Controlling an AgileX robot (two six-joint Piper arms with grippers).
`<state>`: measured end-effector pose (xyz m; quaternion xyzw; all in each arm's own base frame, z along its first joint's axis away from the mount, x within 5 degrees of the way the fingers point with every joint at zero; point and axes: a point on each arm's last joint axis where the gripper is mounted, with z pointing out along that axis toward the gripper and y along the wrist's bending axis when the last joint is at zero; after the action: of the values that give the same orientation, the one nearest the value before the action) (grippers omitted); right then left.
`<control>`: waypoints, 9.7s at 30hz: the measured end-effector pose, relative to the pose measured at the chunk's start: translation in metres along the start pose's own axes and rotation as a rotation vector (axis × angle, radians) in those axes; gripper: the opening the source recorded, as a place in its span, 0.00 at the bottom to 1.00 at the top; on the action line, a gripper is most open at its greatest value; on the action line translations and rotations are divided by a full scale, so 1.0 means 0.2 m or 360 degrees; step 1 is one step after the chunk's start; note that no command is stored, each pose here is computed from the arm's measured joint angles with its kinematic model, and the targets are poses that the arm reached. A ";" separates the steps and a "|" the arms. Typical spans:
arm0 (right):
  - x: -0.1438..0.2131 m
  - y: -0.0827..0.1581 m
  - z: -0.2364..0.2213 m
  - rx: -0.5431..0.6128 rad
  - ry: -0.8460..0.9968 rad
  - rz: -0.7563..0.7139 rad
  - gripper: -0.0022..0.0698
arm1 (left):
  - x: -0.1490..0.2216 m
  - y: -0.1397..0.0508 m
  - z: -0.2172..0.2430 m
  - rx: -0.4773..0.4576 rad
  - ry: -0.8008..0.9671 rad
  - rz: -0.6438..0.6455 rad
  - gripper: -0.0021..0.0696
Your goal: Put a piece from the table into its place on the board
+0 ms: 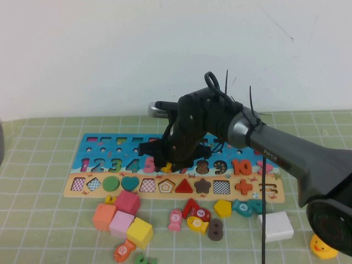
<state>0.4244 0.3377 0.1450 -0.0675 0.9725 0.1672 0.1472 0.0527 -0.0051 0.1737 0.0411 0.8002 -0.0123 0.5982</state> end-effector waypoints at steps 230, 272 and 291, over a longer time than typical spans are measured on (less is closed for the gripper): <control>-0.13 0.14 -0.40 0.0147 -0.0182 -0.0763 0.03 | 0.00 0.00 0.00 0.0000 0.0000 0.0000 0.03; 0.92 -0.23 -2.02 -0.0292 -0.0981 -0.1232 0.03 | 0.00 0.00 0.00 0.0000 0.0000 0.0000 0.03; 1.35 -0.57 -1.72 -0.0182 -0.0942 -0.1192 0.03 | 0.00 0.00 0.00 0.0000 0.0000 0.0000 0.03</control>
<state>0.0982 0.0901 0.3358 -0.3706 0.7870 0.1678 0.4639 0.0527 -0.0051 0.1737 0.0411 0.8002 -0.0123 0.5982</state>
